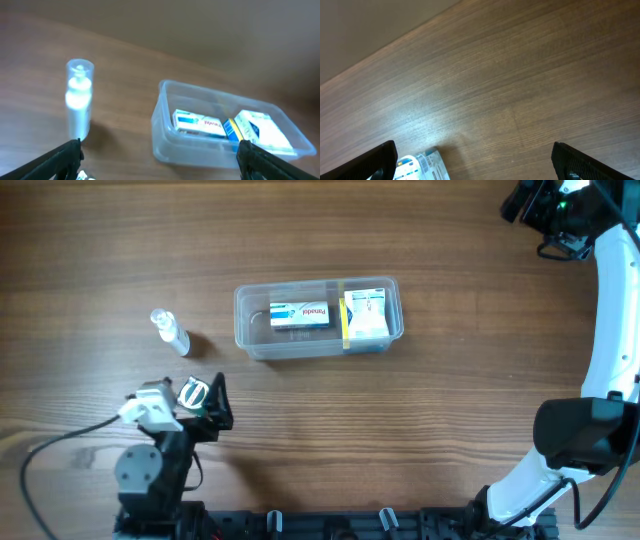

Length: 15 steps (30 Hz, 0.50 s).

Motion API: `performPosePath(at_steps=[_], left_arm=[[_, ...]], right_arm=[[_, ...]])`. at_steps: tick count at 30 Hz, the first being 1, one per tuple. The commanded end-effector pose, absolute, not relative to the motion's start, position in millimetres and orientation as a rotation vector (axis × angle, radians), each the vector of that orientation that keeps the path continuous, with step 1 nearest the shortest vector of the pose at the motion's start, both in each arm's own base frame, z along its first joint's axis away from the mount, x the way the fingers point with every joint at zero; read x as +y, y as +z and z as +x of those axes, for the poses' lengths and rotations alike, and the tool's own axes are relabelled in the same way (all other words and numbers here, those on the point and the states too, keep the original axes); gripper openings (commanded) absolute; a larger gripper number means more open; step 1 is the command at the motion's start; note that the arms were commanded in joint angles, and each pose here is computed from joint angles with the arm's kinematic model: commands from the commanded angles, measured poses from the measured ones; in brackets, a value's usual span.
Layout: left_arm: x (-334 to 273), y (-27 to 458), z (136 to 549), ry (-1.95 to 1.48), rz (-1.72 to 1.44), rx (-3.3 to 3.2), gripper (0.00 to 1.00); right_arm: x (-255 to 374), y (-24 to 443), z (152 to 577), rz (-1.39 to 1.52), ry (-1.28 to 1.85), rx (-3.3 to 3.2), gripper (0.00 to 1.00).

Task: Pack container
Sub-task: 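Move the left gripper over the green Zam-Buk tin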

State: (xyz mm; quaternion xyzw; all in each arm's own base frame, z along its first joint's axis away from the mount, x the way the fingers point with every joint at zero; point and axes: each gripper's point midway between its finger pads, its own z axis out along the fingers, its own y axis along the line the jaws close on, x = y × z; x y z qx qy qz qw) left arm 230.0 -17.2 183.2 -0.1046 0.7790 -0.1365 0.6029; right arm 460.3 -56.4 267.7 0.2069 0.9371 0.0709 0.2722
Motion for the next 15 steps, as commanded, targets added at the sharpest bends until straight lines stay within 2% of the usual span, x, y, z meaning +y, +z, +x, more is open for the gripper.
performPosePath(at_steps=[1,7,15], left_arm=[[-2,228,225,-0.255,-0.338,1.849,1.0],[-7,242,225,-0.237,-0.369,2.145,1.0],[-14,194,225,-0.204,-0.419,2.563,1.0]], right_arm=[[-56,268,461,0.577,0.182,2.517,1.0],[-56,268,461,0.577,0.182,2.517,1.0],[-56,268,461,0.577,0.182,2.517,1.0]])
